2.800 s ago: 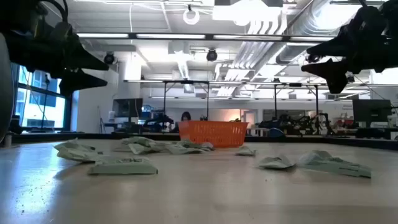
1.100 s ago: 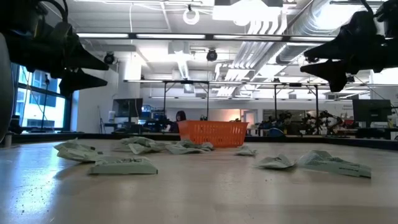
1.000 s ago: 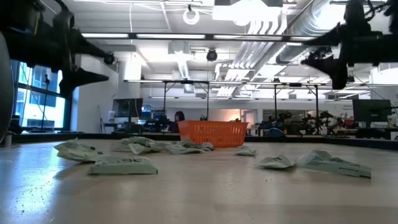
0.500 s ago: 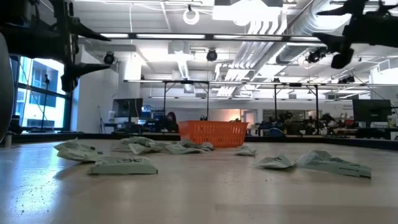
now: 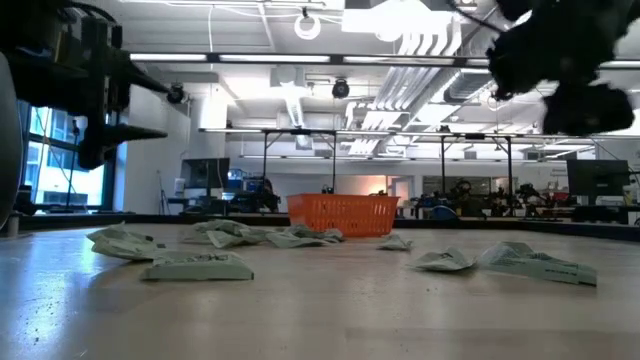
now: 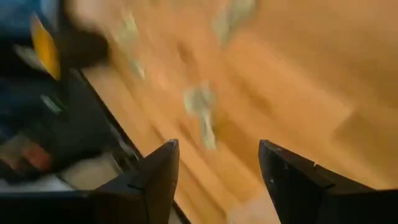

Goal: Pick and place items into bin
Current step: Put the white stevia packet into the orange bin

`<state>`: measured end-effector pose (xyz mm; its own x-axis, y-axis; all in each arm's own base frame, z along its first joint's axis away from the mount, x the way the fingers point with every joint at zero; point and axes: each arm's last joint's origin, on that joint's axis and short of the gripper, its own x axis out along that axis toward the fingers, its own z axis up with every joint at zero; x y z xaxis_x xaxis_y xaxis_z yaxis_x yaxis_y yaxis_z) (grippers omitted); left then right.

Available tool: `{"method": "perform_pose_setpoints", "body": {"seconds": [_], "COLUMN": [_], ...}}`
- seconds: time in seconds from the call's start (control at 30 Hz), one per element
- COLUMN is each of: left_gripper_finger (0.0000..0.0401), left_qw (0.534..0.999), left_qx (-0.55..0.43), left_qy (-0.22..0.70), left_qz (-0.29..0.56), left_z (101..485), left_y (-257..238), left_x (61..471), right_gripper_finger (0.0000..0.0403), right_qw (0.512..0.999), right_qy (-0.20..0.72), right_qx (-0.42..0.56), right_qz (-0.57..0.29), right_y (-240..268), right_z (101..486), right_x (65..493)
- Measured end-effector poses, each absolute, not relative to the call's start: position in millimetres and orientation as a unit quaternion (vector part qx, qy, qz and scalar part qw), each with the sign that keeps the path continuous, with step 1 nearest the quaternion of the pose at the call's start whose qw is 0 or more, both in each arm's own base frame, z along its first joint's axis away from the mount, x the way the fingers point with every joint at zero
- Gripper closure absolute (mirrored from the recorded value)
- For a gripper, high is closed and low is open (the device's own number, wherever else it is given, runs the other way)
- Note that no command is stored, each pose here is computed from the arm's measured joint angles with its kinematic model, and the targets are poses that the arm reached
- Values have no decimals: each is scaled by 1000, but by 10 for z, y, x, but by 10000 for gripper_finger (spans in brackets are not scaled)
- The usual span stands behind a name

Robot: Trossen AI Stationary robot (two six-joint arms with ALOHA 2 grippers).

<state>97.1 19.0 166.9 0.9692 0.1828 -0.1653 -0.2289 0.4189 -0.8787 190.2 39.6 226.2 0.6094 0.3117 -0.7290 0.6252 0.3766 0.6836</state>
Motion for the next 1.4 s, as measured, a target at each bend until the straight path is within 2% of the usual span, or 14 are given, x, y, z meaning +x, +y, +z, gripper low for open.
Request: {"method": "perform_pose_setpoints", "body": {"seconds": [0.2, 0.37, 0.53, 0.7, 0.93, 1.03, 1.1, 1.2, 1.3, 1.33, 1.4], "left_gripper_finger": [93, 93, 93, 93, 93, 93, 93, 93, 93, 93, 93], "left_qw": [876, 893, 909, 911, 915, 920, 920, 920, 920, 920, 920], "left_qx": [-465, -437, -405, -399, -391, -379, -378, -378, -378, -377, -376], "left_qy": [41, 59, 67, 69, 69, 70, 69, 69, 67, 66, 63], "left_qz": [120, 90, 75, 73, 72, 72, 77, 79, 83, 86, 95], "left_z": [1651, 1651, 1652, 1651, 1651, 1650, 1650, 1650, 1649, 1649, 1649], "left_y": [186, 168, 160, 159, 159, 159, 162, 164, 166, 168, 173], "left_x": [969, 971, 972, 972, 972, 972, 972, 971, 971, 971, 970], "right_gripper_finger": [189, 180, 151, 133, 142, 165, 195, 269, 360, 381, 389], "right_qw": [761, 783, 799, 802, 831, 822, 809, 801, 795, 789, 776], "right_qy": [504, 550, 551, 556, 509, 514, 527, 544, 567, 577, 591], "right_qx": [376, 268, 232, 194, 145, 138, 146, 138, 125, 128, 146], "right_qz": [-157, -114, -70, -101, -175, -204, -213, -208, -176, -168, -167], "right_y": [956, 1350, 1624, 1753, 1787, 1730, 1682, 1652, 1662, 1660, 1610], "right_z": [2129, 1767, 1459, 1255, 1164, 1080, 1030, 1012, 1066, 1092, 1178], "right_x": [2108, 2277, 2515, 2734, 2945, 2959, 2947, 2914, 2880, 2868, 2846]}}
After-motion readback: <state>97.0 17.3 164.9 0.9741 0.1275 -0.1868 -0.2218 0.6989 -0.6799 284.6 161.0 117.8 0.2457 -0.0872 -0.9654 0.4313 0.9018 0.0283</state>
